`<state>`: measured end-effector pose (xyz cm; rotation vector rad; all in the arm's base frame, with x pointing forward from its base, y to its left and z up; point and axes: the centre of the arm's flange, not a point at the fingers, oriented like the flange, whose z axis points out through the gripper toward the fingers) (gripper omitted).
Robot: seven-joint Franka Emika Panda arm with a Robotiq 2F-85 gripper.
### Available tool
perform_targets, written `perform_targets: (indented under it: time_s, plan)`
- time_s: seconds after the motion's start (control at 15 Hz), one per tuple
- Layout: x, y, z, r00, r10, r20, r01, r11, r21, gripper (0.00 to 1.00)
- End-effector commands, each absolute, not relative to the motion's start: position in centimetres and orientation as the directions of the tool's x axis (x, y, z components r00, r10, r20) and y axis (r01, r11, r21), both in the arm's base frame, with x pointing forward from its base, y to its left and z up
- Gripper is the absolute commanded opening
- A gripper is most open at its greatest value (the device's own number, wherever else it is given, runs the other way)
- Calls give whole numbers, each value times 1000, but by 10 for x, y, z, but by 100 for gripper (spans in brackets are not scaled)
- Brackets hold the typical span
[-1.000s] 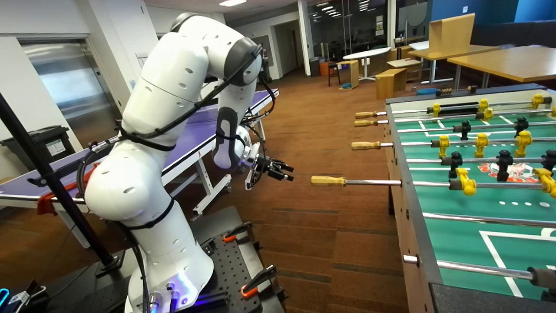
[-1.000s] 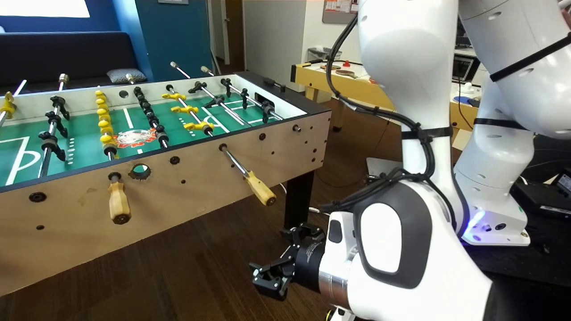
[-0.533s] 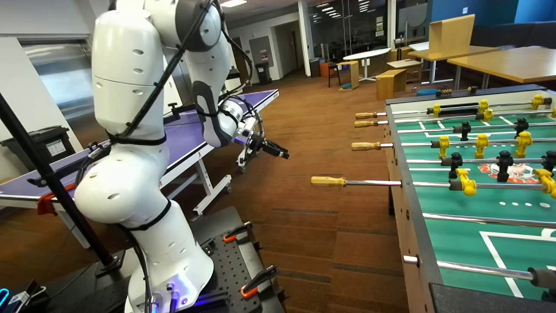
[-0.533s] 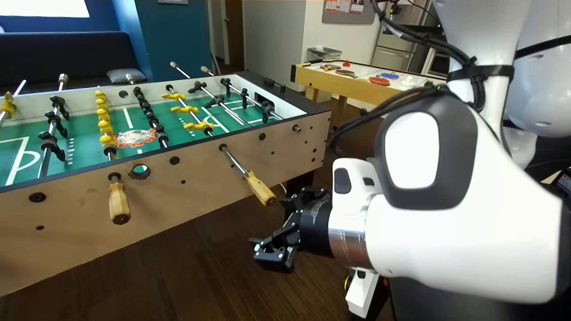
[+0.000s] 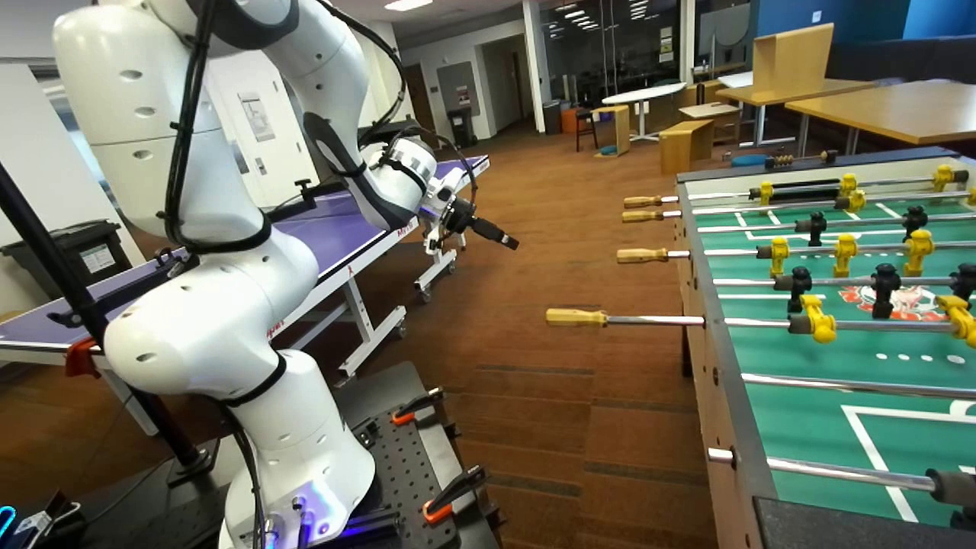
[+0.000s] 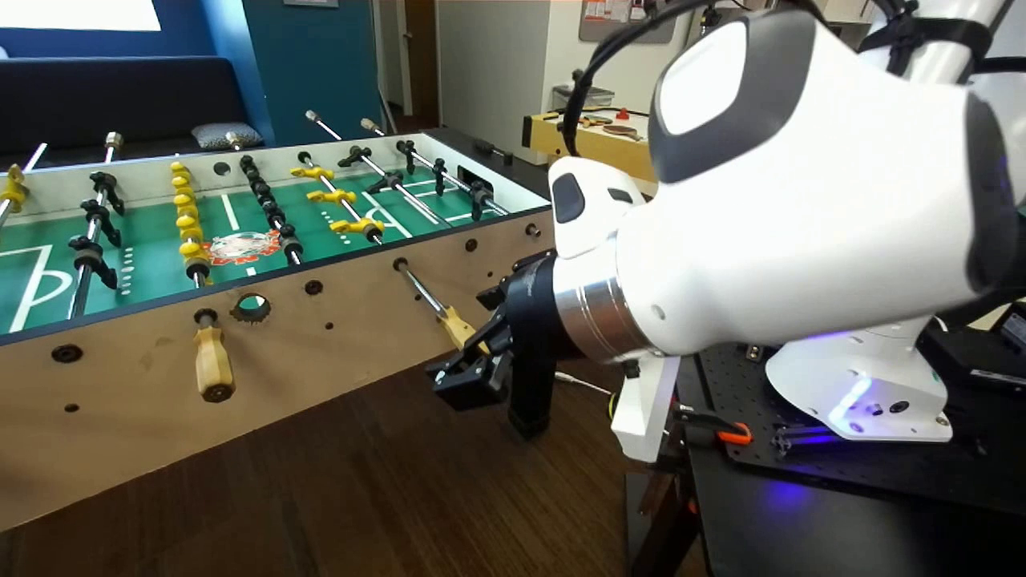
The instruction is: Turn the right rod clockwise
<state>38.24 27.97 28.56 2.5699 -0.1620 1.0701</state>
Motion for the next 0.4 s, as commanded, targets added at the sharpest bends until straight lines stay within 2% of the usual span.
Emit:
perform_targets:
  time_s: [0.0,0.33]
  plan:
    - [375,245,333,730,71,680,-178,-940,290,100]
    - [384,233,343,746,94,659,-117,-956,269,100]
